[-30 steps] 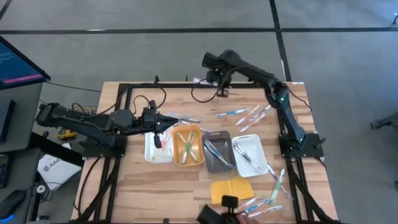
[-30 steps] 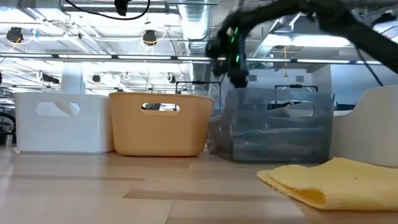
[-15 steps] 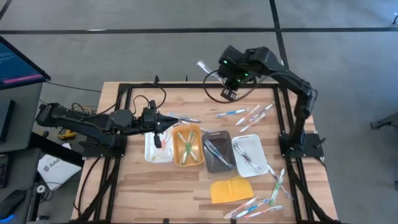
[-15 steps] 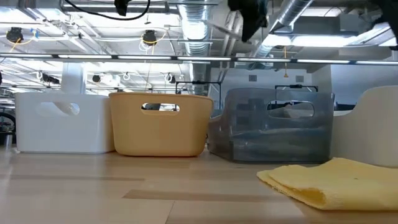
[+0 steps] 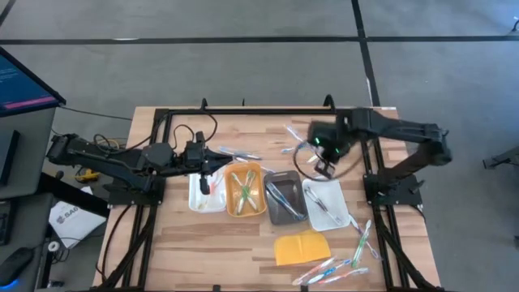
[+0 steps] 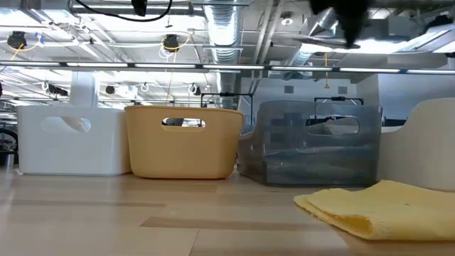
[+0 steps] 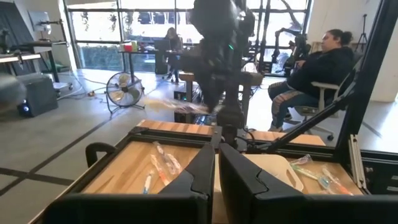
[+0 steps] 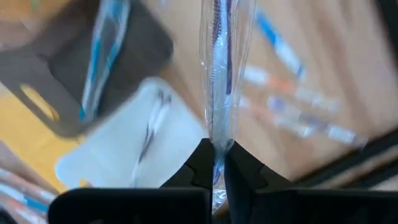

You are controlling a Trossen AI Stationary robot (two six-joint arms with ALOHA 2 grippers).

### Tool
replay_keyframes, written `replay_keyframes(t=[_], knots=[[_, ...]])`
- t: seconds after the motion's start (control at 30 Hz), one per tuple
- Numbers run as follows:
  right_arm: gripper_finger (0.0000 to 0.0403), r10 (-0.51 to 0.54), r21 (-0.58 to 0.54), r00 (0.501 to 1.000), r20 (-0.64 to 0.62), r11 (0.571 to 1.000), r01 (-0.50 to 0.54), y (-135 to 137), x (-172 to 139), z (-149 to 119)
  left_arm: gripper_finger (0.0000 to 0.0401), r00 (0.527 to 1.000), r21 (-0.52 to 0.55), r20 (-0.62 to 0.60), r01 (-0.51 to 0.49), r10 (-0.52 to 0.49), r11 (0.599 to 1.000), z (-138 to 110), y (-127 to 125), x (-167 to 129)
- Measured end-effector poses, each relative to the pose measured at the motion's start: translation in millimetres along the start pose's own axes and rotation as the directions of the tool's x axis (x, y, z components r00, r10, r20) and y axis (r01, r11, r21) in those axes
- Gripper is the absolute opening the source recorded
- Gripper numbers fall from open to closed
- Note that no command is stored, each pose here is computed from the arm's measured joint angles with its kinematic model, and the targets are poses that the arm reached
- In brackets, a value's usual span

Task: Pick & Place Toothbrushes
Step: Put the purple toothbrush into the right white bin

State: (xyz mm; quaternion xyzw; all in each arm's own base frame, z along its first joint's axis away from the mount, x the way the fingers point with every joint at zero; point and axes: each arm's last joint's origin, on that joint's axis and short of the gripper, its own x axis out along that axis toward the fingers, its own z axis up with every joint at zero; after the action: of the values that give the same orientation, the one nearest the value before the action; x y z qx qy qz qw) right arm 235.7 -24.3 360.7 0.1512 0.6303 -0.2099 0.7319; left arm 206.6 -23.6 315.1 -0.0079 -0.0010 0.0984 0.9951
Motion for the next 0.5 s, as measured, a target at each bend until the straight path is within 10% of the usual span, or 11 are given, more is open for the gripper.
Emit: replay_keyframes(t=[0.5], knots=[[0.0009,0.058,0.01,0.994,0.089,0.998,-0.059,42,11,-91,0.0017,1.0,-0.007,0.018,0.0,0.001,1.0,2,0,0]])
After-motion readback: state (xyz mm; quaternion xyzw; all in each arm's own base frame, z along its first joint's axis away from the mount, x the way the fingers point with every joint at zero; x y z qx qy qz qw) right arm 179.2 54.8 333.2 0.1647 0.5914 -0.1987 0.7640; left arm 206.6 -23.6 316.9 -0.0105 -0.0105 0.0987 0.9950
